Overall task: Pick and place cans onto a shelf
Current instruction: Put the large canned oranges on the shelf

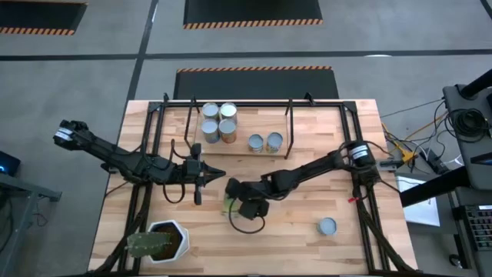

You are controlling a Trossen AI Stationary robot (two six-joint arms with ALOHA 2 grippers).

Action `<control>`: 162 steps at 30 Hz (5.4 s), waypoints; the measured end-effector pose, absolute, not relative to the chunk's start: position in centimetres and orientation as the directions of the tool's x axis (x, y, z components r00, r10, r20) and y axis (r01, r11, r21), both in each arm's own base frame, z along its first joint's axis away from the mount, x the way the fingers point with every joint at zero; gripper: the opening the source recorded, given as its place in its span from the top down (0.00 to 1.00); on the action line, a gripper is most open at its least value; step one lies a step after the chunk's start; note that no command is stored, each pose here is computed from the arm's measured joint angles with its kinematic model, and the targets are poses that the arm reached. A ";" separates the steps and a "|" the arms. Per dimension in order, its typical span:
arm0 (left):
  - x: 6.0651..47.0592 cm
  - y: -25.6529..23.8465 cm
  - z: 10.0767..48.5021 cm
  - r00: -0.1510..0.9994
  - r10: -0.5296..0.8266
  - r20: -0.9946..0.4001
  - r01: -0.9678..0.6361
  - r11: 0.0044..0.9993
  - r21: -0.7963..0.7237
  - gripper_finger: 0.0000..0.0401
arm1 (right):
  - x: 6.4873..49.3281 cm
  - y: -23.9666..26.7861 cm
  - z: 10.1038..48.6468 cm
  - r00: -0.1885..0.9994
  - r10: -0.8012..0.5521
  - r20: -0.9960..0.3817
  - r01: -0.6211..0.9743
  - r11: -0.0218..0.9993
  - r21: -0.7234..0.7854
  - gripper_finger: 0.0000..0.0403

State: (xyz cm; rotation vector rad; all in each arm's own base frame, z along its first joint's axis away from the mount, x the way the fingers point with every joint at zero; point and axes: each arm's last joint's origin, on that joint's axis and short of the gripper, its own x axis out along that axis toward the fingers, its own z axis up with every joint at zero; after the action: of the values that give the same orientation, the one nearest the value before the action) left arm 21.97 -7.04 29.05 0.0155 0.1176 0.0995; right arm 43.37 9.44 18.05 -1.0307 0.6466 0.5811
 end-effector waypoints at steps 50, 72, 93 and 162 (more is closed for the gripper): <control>20.6 -6.0 29.4 0.960 0.237 -0.147 -0.212 0.964 0.163 1.00 | 41.5 2.3 19.2 0.900 -0.423 -0.103 0.417 0.906 -0.073 0.25; 24.0 -7.2 28.2 0.975 0.213 -0.063 -0.210 0.976 0.049 0.26 | 37.8 7.0 17.5 0.812 -0.548 0.201 0.584 0.748 -0.316 0.26; 27.3 -6.9 24.5 0.911 0.400 -0.099 -0.392 0.915 0.096 0.04 | 37.6 7.0 17.1 0.815 -0.548 0.186 0.577 0.744 -0.336 0.26; 27.8 -1.4 16.9 0.487 0.803 -0.343 -0.856 0.516 -0.006 0.22 | 35.8 8.9 21.0 0.775 -0.623 0.106 0.609 0.692 -0.388 0.11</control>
State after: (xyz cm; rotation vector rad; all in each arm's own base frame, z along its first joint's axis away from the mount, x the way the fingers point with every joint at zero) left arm 27.81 -1.43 16.90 -0.1855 0.3152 1.0164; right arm 35.80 8.94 20.98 -0.4206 0.0351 -0.6881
